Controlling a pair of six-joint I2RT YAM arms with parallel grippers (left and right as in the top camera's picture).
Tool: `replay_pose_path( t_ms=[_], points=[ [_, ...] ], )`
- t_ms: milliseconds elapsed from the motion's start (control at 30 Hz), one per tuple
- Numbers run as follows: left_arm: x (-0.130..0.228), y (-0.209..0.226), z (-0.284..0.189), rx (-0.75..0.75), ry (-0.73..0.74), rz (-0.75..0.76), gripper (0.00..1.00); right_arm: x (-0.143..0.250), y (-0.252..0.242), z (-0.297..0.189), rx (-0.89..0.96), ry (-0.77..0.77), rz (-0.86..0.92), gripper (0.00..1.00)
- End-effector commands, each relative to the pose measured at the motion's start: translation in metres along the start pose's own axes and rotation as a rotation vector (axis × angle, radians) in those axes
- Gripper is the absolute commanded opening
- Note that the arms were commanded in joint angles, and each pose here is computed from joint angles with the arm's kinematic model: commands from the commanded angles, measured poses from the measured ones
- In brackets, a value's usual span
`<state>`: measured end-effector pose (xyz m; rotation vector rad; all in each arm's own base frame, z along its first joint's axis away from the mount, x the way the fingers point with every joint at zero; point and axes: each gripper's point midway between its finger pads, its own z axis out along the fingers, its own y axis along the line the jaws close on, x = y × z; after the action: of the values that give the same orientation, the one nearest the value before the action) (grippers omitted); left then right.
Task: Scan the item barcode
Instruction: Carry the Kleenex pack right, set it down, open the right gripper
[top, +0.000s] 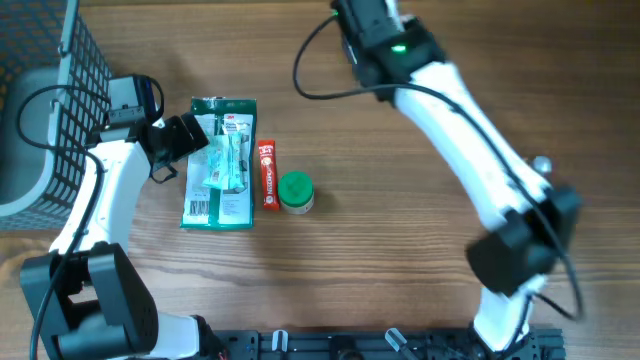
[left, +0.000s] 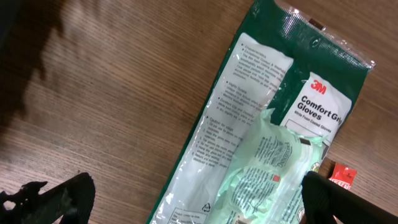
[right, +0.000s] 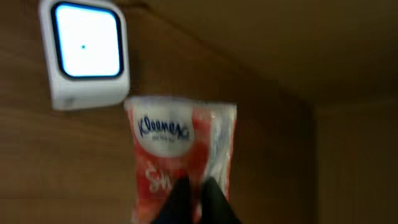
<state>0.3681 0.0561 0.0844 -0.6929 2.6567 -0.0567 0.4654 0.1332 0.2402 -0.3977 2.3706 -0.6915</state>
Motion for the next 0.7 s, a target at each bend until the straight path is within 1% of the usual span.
replay_pose_path(
  t_ms=[0,33,167,367,467,500,533,567,667],
  points=[
    [-0.007,-0.003,-0.008,0.018,-0.028,-0.009,1.0,0.05,0.013,-0.004,-0.191,0.221,0.282,0.08],
    [-0.007,-0.003,-0.008,0.018,-0.028,-0.009,1.0,0.079,0.012,-0.002,-0.204,0.344,0.281,0.08],
    [-0.007,-0.003,-0.008,0.018,-0.028,-0.009,1.0,0.131,0.011,0.011,-0.194,0.538,0.262,0.08],
    [-0.007,-0.003,-0.008,0.018,-0.028,-0.009,1.0,0.202,0.019,0.032,-0.153,0.742,0.192,0.08],
    [-0.007,-0.003,-0.008,0.018,-0.028,-0.009,1.0,0.226,0.027,0.039,-0.146,0.79,0.166,0.09],
    [-0.007,-0.003,-0.008,0.018,-0.028,-0.009,1.0,0.233,0.03,0.041,-0.145,0.8,0.159,0.11],
    [-0.007,-0.003,-0.008,0.018,-0.028,-0.009,1.0,0.239,0.034,0.044,-0.144,0.806,0.153,0.18],
    [-0.007,-0.003,-0.008,0.018,-0.028,-0.009,1.0,0.243,0.036,0.047,-0.143,0.808,0.153,0.21],
    [-0.007,-0.003,-0.008,0.018,-0.028,-0.009,1.0,0.249,0.043,0.054,-0.145,0.801,0.157,0.41]
  ],
)
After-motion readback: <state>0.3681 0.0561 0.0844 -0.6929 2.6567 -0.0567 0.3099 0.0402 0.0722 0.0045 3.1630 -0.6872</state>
